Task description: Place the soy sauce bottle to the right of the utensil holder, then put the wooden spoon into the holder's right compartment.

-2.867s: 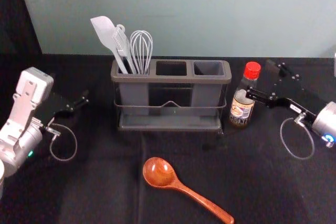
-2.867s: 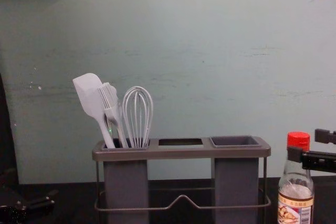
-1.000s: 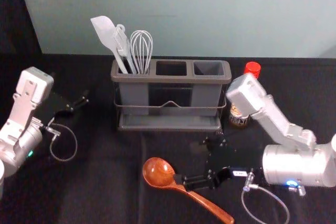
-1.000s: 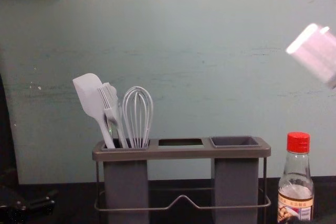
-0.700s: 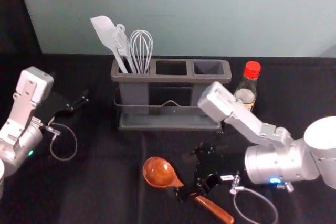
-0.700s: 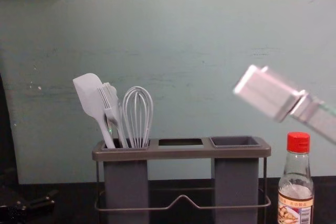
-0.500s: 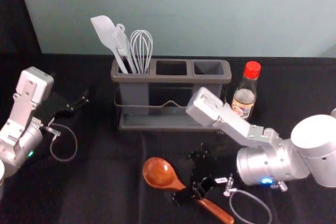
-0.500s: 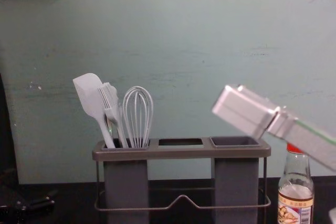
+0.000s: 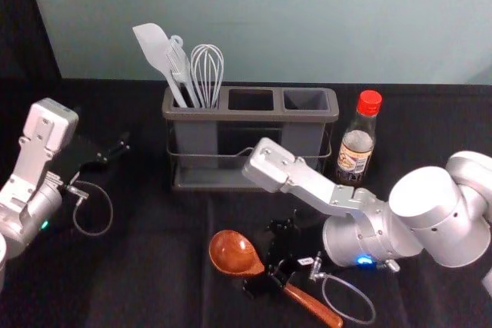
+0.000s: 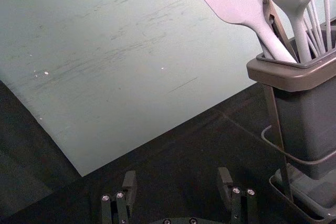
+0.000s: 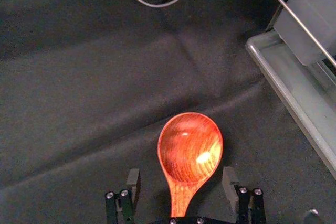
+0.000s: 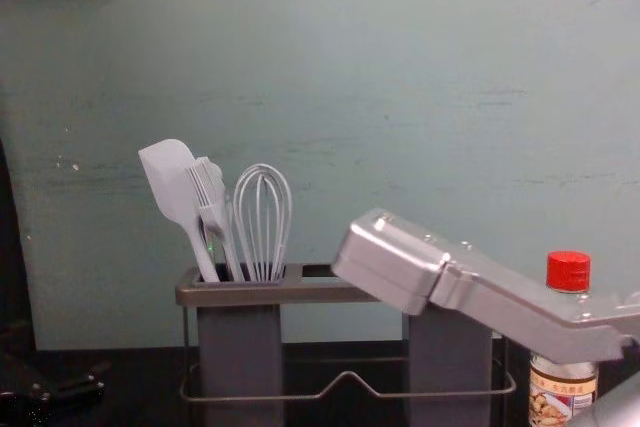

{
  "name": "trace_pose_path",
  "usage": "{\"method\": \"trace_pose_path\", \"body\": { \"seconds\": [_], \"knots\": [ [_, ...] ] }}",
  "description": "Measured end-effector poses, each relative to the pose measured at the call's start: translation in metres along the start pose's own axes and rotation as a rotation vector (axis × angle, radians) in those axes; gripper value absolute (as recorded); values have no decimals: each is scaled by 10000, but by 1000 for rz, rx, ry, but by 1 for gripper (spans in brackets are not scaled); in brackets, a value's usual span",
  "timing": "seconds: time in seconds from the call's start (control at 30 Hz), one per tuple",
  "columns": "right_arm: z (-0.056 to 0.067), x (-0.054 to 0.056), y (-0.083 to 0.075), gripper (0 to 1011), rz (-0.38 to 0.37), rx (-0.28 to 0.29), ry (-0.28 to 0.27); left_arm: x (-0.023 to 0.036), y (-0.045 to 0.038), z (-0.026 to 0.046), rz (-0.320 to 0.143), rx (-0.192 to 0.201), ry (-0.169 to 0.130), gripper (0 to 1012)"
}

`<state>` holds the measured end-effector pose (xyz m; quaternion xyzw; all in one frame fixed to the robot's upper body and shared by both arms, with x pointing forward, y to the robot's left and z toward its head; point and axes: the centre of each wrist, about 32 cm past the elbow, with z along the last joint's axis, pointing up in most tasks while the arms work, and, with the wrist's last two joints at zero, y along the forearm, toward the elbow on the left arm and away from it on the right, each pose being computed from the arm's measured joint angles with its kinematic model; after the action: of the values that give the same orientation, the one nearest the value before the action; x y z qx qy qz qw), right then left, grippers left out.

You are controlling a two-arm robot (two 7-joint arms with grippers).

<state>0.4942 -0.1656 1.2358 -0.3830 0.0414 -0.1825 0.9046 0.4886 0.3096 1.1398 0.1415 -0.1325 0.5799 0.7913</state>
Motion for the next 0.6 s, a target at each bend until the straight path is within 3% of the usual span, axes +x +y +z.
{"method": "trace_pose_path", "body": {
  "seconds": [0.6],
  "knots": [
    [137, 49, 205, 1004, -13, -30, -13, 0, 0, 0, 0, 0, 0, 1005]
  ]
}}
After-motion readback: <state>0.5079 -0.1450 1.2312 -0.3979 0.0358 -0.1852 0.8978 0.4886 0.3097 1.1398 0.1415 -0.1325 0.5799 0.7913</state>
